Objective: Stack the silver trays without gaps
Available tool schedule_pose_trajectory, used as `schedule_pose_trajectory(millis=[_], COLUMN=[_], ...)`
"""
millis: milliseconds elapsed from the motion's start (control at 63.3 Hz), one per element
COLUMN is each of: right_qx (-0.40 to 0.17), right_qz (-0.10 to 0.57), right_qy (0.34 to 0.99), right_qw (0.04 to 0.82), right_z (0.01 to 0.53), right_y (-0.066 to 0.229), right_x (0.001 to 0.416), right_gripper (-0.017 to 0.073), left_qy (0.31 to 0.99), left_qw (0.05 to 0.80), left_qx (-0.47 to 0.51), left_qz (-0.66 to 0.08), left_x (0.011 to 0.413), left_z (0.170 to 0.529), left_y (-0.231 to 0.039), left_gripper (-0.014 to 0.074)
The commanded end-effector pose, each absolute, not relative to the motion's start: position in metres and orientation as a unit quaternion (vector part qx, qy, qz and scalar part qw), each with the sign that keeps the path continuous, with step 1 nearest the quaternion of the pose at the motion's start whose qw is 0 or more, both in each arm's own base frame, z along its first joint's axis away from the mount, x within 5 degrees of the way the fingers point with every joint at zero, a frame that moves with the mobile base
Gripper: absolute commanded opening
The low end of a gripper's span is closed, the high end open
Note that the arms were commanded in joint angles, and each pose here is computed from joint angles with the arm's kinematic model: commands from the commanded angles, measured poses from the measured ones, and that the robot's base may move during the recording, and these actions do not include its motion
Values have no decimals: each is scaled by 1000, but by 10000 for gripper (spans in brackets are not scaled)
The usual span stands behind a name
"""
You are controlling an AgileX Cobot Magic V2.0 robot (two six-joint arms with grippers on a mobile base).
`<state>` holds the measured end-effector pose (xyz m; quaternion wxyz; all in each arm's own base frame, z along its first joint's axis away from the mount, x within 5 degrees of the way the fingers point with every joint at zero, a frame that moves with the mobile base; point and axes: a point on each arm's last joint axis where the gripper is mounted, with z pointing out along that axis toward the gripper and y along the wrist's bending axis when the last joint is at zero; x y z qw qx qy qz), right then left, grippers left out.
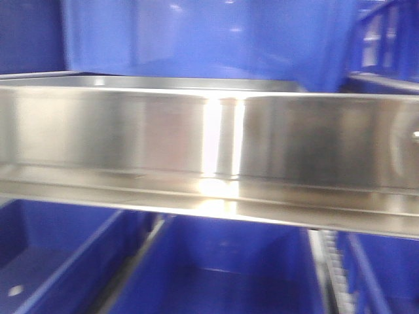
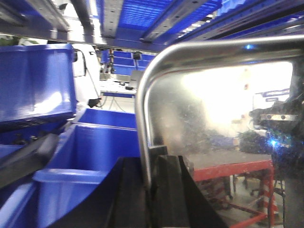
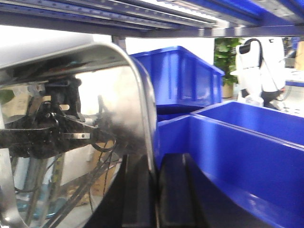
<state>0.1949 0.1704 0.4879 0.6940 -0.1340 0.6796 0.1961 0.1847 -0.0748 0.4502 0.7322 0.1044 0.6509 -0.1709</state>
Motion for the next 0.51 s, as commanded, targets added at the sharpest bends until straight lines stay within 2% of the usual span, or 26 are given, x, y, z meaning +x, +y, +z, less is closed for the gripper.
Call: schedule_pose_trajectory(millis=[0, 490], right_qx=[-275, -275], right_qz=[371, 371], right_qy=[531, 531], right_qw=[711, 711], right_z=[510, 510], right_y=[205, 205], right_x=[164, 164], right_gripper=[-79, -79], left_qy=[647, 647], left_qw=[734, 734], left_qx=[117, 117], left_qz=[-171, -171], left_x=[183, 183], left_z=[452, 452], left_y=[-79, -79], left_gripper=[-16, -16])
